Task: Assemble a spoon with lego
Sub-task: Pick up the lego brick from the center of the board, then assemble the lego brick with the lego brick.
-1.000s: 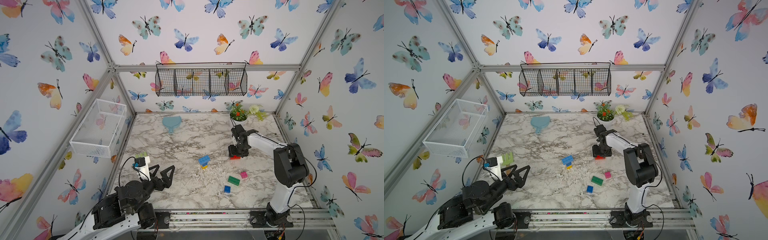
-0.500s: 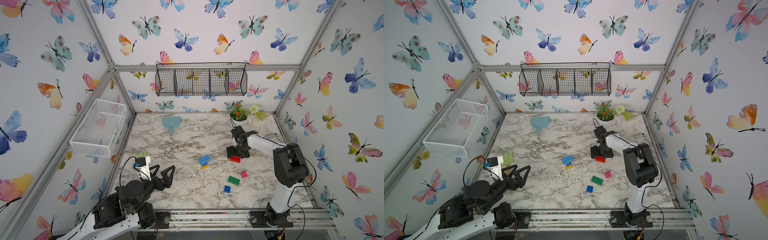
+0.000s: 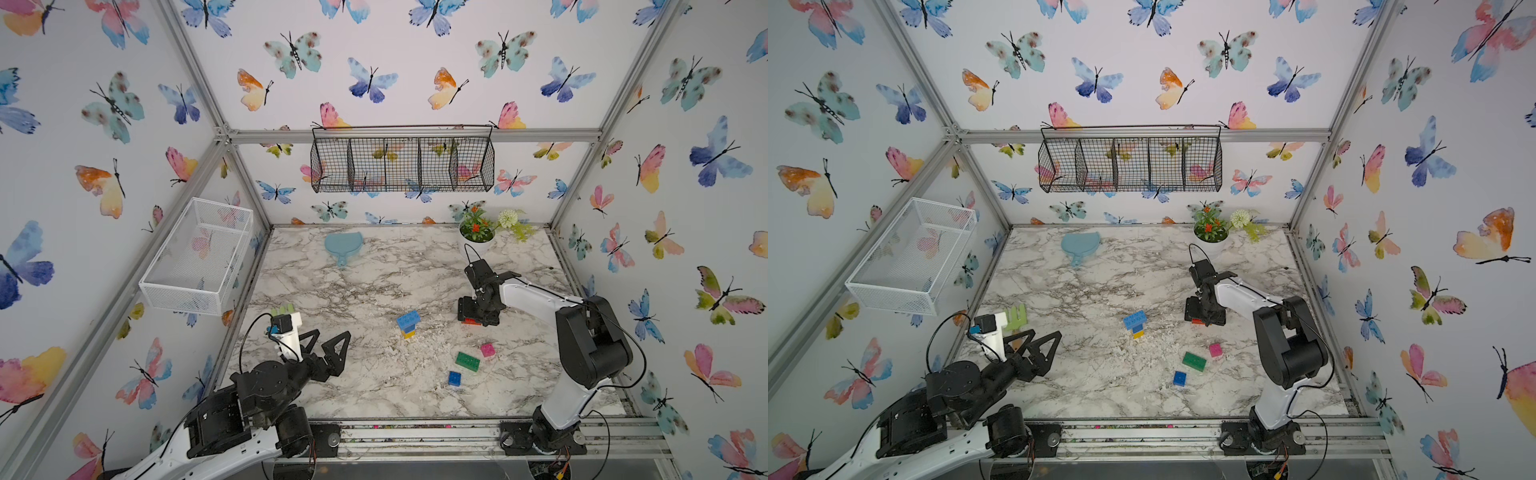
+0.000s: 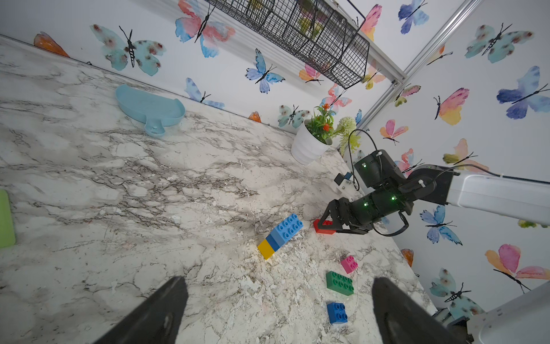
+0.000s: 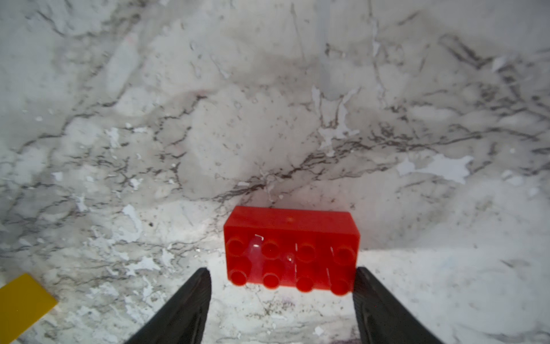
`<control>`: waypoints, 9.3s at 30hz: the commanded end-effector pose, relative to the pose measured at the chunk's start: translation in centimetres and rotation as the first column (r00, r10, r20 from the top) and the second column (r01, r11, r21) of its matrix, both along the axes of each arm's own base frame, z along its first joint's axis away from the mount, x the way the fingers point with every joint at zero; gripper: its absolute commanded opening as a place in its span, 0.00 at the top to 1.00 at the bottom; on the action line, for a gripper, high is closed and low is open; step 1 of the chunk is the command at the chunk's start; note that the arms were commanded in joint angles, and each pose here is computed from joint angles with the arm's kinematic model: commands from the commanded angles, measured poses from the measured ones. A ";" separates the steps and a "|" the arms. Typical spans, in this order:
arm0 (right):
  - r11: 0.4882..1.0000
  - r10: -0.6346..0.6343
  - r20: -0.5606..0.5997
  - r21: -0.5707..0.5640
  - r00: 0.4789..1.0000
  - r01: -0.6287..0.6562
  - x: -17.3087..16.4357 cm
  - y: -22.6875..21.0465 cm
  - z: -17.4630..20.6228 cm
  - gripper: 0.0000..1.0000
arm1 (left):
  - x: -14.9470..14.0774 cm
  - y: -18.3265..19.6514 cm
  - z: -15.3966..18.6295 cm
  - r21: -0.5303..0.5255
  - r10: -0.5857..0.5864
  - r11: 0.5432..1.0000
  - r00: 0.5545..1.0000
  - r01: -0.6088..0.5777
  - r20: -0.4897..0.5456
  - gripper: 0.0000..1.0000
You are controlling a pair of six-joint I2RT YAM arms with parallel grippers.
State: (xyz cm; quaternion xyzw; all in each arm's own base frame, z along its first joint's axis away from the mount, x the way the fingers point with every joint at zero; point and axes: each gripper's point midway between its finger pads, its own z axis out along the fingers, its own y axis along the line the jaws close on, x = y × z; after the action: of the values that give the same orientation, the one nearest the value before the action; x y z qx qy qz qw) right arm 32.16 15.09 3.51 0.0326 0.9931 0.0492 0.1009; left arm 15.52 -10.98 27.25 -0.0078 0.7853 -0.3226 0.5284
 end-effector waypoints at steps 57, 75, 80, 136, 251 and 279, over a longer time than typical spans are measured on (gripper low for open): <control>0.999 -0.018 -0.014 -0.049 1.000 0.018 1.9 1.5 -2.4 0.28 | 0.2 0.1 -0.1 0.009 0.010 1.000 1.000 -0.010 0.010 0.02; 0.998 -0.015 -0.002 -0.061 1.000 0.015 2.4 1.5 -1.8 0.29 | 0.2 0.1 -0.1 0.010 0.010 1.000 1.000 -0.010 0.010 0.02; 0.999 -0.013 0.002 -0.052 1.000 0.013 2.6 1.8 -1.6 0.27 | 0.2 0.1 -0.1 0.011 0.011 1.000 1.000 -0.011 0.009 0.02; 0.837 0.517 0.055 0.177 0.854 -0.518 -7.0 20.5 10.6 0.99 | 0.1 0.6 0.0 -0.006 0.027 1.000 1.000 -0.027 0.004 0.01; 0.778 0.573 -0.273 -0.114 0.773 -0.618 -9.8 15.7 -0.7 0.98 | 0.2 0.6 -0.1 -0.005 0.035 0.999 0.999 -0.035 0.006 0.02; 0.866 0.445 -0.188 -0.160 0.876 -0.474 -8.8 15.6 0.3 0.89 | 0.1 0.8 0.1 -0.022 0.032 0.999 0.999 -0.032 0.013 0.02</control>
State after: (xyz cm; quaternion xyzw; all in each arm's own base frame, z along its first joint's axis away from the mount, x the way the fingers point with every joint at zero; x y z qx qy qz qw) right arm 26.79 36.05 11.12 -0.2308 0.9588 0.0835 0.1430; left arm 15.56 -10.49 27.46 -0.0211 0.7802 -0.3258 0.5335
